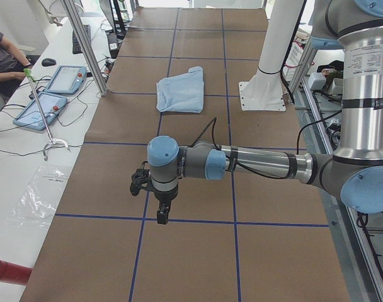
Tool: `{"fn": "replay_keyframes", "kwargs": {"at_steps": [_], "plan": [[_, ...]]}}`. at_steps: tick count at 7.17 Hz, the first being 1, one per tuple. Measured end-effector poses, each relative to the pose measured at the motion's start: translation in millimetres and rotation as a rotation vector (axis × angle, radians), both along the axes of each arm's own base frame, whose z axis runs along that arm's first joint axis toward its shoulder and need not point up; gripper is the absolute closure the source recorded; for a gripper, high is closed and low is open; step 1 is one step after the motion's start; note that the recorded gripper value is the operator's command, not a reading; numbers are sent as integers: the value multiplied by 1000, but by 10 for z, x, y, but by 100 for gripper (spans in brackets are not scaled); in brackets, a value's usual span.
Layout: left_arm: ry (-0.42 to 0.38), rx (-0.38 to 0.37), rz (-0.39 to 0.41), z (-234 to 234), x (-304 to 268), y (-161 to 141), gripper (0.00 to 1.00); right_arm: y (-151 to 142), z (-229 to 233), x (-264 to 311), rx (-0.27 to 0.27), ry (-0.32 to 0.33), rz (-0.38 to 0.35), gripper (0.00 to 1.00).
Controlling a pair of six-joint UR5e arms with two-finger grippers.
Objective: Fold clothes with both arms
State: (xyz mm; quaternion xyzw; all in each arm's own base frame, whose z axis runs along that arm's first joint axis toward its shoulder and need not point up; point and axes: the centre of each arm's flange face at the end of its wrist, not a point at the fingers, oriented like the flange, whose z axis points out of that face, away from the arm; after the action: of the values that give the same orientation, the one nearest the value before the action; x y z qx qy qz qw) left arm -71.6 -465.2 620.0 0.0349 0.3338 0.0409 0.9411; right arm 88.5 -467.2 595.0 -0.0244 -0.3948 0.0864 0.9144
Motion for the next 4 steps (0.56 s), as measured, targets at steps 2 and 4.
{"fn": "replay_keyframes", "kwargs": {"at_steps": [2,4], "plan": [[4,4,2,-27,-1,-9,0,24,-25,-4,-37,-7,32,0],[5,9,2,-28,2,-32,0,44,69,-4,-58,-3,33,0]]}}
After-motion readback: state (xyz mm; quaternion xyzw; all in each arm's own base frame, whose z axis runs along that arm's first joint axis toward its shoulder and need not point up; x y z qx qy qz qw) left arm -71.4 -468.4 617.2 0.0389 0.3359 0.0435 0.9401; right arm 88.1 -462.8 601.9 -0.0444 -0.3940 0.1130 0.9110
